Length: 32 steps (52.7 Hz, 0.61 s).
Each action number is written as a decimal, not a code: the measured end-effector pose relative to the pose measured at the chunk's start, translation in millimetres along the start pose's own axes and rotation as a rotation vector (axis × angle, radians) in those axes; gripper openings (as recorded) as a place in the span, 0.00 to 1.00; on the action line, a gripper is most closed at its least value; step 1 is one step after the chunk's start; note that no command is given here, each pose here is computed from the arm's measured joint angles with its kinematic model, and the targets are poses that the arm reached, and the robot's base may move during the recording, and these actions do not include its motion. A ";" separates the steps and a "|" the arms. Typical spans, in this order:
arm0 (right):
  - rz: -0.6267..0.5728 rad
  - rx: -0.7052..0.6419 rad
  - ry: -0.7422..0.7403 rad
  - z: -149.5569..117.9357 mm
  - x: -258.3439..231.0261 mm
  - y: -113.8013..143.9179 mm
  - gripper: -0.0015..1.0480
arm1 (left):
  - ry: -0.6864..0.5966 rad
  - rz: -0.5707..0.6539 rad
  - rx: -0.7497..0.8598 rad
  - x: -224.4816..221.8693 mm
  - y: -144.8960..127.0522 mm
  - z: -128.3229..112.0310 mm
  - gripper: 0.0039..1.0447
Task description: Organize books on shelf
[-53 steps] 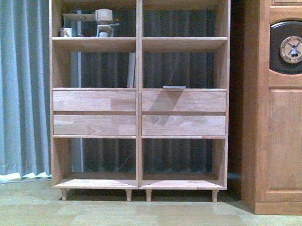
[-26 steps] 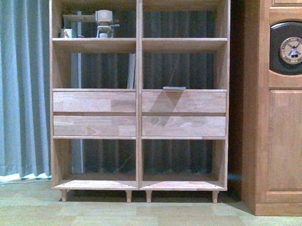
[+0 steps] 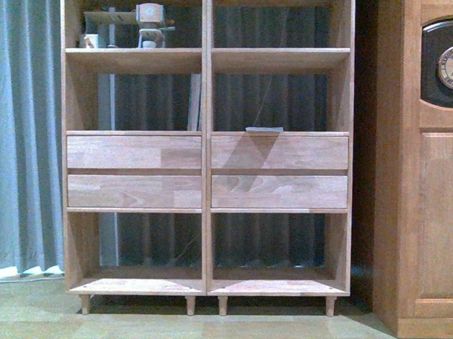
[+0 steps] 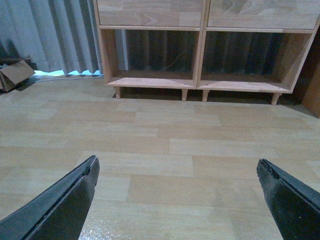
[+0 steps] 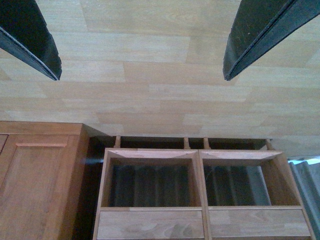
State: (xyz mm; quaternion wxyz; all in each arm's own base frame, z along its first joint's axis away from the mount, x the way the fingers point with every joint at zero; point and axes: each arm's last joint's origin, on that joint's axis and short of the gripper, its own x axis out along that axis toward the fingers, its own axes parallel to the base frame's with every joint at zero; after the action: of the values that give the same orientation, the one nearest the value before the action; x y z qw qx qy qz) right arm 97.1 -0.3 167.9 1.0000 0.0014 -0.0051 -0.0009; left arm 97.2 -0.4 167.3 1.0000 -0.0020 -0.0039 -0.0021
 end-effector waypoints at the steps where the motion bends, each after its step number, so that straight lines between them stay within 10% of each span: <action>1: 0.000 0.000 0.000 0.0 0.0 0.0 0.93 | 0.000 0.000 0.000 0.0 0.0 0.0 0.93; 32: 0.000 0.000 0.000 0.0 0.0 0.0 0.93 | 0.000 0.000 0.000 0.0 0.0 0.0 0.93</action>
State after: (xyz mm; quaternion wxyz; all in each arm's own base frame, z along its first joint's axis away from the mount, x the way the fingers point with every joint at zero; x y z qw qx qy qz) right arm 97.1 -0.3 167.9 1.0000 0.0014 -0.0051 -0.0011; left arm 97.2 -0.4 167.3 1.0000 -0.0020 -0.0039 -0.0023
